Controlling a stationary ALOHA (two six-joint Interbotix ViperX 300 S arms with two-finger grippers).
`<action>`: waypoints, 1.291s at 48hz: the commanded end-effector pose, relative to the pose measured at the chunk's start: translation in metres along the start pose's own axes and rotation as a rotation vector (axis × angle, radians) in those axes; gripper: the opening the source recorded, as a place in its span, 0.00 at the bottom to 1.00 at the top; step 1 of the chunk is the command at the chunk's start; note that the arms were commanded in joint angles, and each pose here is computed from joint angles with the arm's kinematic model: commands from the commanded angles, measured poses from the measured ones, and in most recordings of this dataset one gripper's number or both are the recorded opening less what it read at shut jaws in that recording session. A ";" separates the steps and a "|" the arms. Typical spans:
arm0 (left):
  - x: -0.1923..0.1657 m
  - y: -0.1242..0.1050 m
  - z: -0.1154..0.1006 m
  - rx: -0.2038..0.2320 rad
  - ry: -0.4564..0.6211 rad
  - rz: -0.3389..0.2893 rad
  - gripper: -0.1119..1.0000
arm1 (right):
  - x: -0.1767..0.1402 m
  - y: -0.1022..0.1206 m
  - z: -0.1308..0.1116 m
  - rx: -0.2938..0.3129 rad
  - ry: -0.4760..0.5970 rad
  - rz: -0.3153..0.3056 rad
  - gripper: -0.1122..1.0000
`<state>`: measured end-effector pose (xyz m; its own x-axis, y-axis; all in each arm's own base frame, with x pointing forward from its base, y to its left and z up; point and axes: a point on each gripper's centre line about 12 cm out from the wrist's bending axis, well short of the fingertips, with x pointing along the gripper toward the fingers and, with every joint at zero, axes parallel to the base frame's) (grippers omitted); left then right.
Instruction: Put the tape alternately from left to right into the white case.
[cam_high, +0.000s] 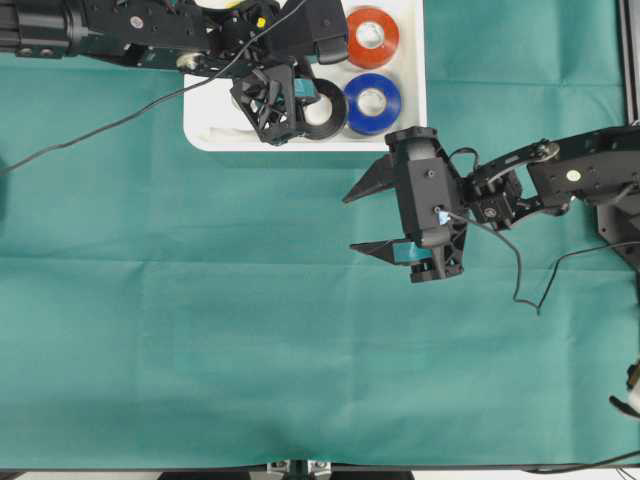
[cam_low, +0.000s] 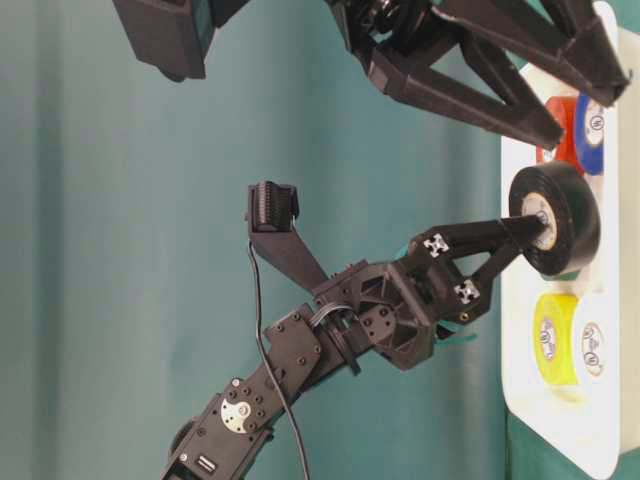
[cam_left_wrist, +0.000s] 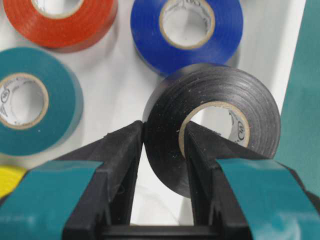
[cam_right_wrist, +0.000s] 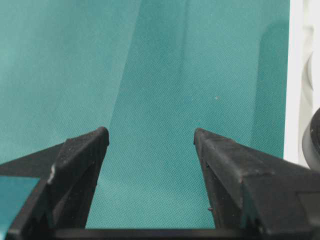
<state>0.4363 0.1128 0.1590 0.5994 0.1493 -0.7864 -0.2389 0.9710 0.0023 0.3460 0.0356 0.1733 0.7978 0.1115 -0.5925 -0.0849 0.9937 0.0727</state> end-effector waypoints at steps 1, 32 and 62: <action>-0.015 0.001 0.016 -0.004 -0.054 0.003 0.06 | -0.005 0.003 0.009 -0.002 -0.034 0.011 0.77; -0.032 -0.007 0.007 0.014 -0.055 -0.009 0.85 | -0.005 0.002 0.005 0.000 -0.025 0.009 0.77; -0.076 -0.081 -0.025 0.151 -0.067 -0.134 0.85 | -0.006 0.002 0.008 0.000 -0.031 0.007 0.77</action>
<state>0.3925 0.0281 0.1861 0.6309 0.0394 -0.7749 -0.0657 0.9978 -0.0027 0.3435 0.0359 0.1703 0.7922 0.1123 -0.5999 -0.0839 0.9936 0.0751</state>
